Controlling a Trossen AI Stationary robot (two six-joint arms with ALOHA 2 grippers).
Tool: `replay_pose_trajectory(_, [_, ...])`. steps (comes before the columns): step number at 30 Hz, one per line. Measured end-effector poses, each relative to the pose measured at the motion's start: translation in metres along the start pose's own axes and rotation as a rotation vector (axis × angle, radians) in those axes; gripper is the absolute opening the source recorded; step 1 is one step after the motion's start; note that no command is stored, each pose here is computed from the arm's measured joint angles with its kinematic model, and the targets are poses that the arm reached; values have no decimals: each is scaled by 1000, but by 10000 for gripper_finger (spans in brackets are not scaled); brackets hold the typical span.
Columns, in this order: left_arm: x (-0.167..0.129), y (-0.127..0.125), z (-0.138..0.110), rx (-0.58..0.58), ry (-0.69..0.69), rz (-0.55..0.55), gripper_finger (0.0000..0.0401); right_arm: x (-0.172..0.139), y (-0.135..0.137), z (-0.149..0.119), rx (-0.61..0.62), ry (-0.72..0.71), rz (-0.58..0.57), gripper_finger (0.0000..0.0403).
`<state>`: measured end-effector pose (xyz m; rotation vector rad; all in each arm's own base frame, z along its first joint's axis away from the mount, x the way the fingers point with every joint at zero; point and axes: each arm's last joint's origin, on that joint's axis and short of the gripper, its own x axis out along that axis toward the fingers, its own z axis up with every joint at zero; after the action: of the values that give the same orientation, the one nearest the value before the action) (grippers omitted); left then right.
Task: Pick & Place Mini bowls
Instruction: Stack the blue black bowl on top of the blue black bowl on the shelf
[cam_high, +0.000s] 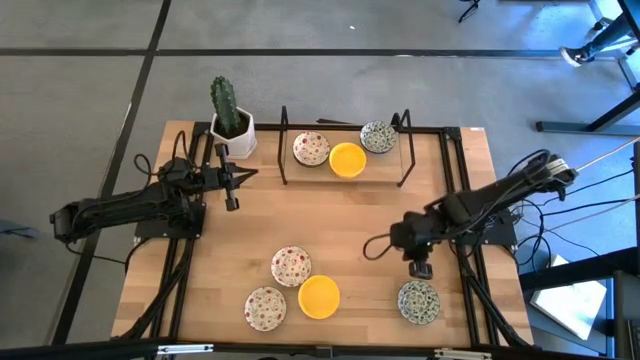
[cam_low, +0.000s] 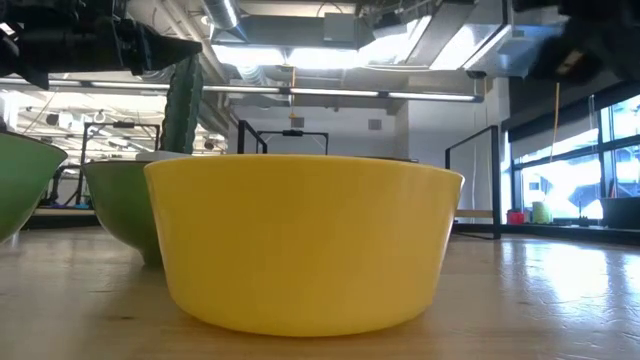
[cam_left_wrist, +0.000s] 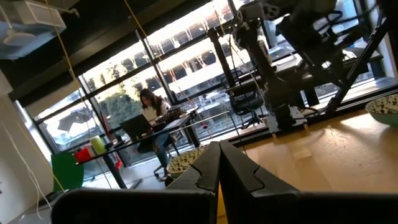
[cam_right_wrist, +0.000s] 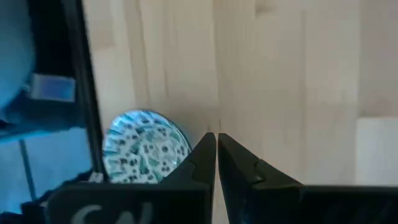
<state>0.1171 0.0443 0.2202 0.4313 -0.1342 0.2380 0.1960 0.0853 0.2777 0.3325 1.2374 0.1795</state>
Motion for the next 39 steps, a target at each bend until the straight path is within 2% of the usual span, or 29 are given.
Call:
replay_pose_trajectory(7, [0, 0, 0, 1, 0, 0, 3, 32, 7, -16, 15, 90, -19, 35])
replay_pose_trajectory(15, [0, 0, 0, 0, 0, 0, 3, 49, 8, -26, 21, 84, -80, 131])
replay_pose_trajectory(19, [0, 0, 0, -22, 0, 0, 3, 49, 11, -28, 46, 90, -73, 178])
replay_pose_trajectory(23, [0, 0, 0, -25, 0, 0, 3, 49, 16, -33, 81, 129, -39, 209])
replay_pose_trajectory(39, [0, 0, 0, -40, 6, -2, 3, 50, 24, -41, 100, 99, -99, 221])
